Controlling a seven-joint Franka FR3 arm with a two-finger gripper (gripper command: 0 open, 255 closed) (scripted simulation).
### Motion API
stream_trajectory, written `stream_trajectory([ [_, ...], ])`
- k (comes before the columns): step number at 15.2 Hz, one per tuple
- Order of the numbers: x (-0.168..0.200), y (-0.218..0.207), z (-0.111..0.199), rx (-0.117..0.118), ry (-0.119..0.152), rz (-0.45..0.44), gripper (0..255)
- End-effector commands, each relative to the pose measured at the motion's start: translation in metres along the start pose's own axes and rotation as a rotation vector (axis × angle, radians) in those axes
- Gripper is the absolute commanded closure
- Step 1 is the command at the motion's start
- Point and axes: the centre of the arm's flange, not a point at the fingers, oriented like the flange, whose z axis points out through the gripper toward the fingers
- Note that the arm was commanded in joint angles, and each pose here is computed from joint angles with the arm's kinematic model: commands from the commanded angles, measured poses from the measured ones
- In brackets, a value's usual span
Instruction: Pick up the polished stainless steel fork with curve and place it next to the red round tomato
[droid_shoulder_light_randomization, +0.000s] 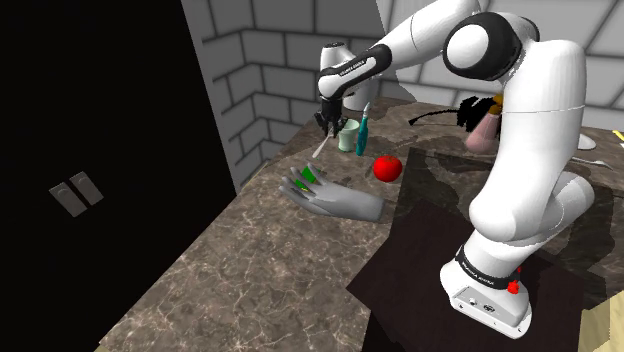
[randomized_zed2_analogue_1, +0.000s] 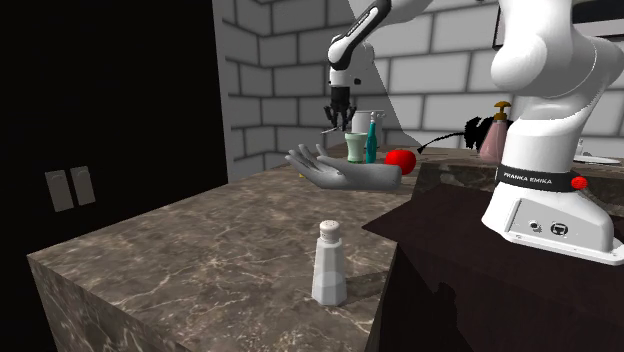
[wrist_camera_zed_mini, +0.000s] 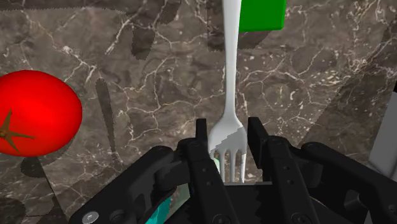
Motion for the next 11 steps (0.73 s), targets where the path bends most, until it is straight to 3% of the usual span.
stream_trajectory([
  [1, 0.026, 0.011, 0.001, 0.0, 0.0, -0.001, 255],
  [7, 0.102, 0.035, 0.005, 0.0, 0.0, -0.001, 255],
  [11, 0.104, 0.037, 0.021, 0.0, 0.0, -0.002, 255],
])
